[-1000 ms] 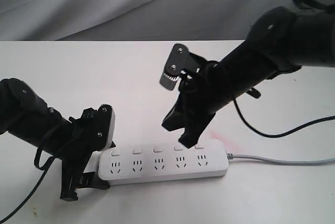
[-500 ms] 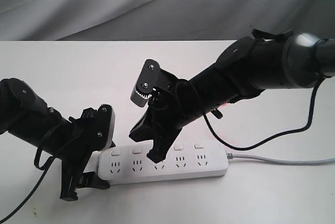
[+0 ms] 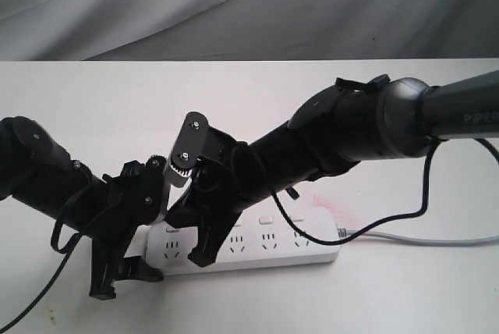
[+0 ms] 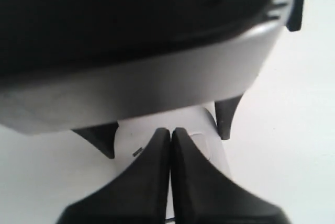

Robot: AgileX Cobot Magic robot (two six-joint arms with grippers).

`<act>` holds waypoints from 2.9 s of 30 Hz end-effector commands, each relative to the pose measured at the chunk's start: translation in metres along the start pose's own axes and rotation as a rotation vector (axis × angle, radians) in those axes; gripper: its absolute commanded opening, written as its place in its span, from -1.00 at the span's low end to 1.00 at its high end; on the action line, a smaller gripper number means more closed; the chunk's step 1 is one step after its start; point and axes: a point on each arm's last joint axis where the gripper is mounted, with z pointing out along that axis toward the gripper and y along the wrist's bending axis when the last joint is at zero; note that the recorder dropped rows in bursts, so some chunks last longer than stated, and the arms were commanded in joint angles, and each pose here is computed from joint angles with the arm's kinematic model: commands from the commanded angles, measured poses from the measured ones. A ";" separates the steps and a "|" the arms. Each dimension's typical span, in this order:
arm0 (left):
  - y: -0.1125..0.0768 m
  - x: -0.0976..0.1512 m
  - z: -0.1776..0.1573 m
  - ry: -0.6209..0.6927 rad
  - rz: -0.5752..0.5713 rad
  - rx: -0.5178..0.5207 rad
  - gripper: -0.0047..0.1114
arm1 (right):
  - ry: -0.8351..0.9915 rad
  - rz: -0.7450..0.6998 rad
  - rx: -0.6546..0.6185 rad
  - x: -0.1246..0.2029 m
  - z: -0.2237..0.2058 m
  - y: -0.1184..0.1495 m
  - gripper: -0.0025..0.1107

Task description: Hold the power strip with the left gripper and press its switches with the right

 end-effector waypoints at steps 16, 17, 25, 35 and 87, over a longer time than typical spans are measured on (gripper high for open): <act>0.004 0.001 -0.001 0.021 0.010 -0.035 0.02 | -0.112 -0.001 -0.003 0.002 0.018 -0.005 -0.96; 0.004 0.001 -0.001 0.021 0.010 -0.035 0.02 | -0.112 -0.007 -0.002 0.003 0.018 -0.005 -0.96; 0.004 0.001 -0.001 0.021 0.010 -0.035 0.02 | -0.084 0.002 0.013 0.010 0.024 -0.008 -0.96; 0.004 0.001 -0.001 0.021 0.010 -0.035 0.02 | -0.075 0.012 0.058 0.014 0.027 -0.013 -0.96; 0.005 0.002 -0.001 0.029 0.009 -0.048 0.02 | 0.141 0.054 0.041 0.033 0.040 -0.021 -0.96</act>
